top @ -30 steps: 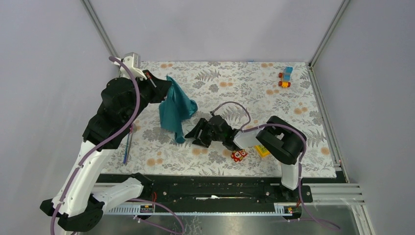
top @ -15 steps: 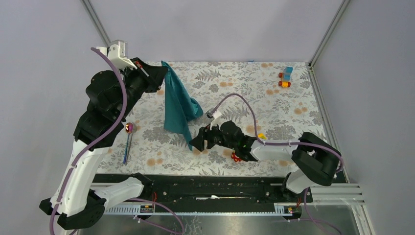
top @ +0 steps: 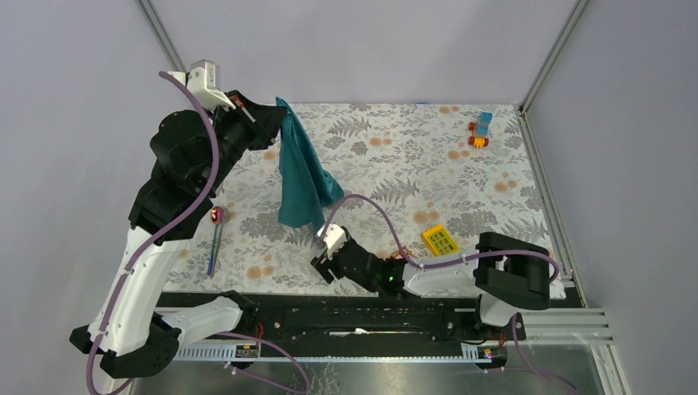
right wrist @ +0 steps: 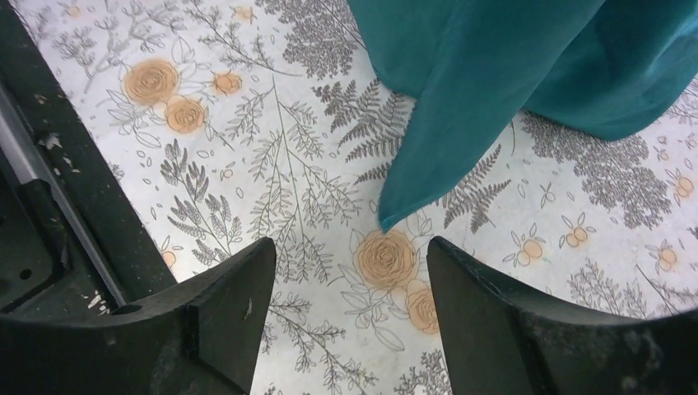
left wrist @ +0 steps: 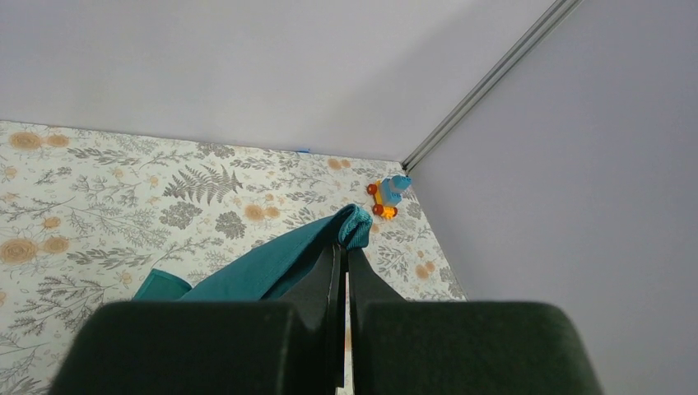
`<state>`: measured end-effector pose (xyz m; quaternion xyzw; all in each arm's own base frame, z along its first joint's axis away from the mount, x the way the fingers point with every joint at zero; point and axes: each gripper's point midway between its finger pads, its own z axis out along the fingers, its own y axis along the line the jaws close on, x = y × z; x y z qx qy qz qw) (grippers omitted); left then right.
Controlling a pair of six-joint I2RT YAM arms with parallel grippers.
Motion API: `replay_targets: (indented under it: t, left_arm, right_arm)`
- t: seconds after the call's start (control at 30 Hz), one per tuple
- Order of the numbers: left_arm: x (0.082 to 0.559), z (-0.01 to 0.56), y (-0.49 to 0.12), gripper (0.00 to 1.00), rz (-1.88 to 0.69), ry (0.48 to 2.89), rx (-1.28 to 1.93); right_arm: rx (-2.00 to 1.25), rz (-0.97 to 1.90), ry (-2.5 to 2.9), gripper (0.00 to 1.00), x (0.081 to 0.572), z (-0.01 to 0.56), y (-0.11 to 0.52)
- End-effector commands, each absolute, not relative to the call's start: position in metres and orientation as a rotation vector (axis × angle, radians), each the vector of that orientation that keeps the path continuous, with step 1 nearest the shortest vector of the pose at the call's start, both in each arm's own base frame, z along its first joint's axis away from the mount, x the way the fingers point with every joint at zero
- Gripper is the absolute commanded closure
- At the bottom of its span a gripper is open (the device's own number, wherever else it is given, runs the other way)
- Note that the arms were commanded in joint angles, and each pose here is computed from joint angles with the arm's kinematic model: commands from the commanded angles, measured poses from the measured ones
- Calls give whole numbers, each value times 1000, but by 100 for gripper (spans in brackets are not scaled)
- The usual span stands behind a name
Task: Fold the napkin into a case and place the utensils inside
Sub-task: Pick up the crumpled napkin from the center of the board.
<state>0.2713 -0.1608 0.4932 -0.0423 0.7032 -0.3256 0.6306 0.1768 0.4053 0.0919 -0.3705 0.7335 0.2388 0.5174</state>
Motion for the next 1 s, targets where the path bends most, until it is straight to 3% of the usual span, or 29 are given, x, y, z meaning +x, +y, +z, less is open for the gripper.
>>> replay_targets:
  t: [0.0, 0.27, 0.37, 0.47, 0.53, 0.67, 0.8, 0.97]
  left_arm:
    - [264, 531, -158, 100, -795, 1492, -94]
    - [263, 532, -157, 100, -798, 1486, -108]
    - [264, 532, -155, 100, -789, 1484, -115]
    - [265, 532, -152, 100, -779, 1479, -126]
    - [264, 533, -149, 100, -772, 1469, -136]
    - [262, 535, -145, 100, -764, 1453, -151]
    - [260, 536, -143, 100, -769, 1448, -158]
    - [257, 538, -139, 100, -763, 1438, -165]
  right_arm:
    - [-707, 415, 1752, 26, 195, 110, 400]
    - [-618, 209, 1773, 32, 217, 100, 407]
    - [-604, 193, 1760, 42, 221, 103, 409]
    - [-588, 194, 1749, 59, 223, 106, 409]
    - [-563, 193, 1734, 63, 225, 110, 408]
    - [-508, 217, 1683, 66, 229, 125, 406]
    - [-520, 241, 1665, 57, 230, 130, 416]
    - [-538, 267, 1685, 61, 233, 124, 424]
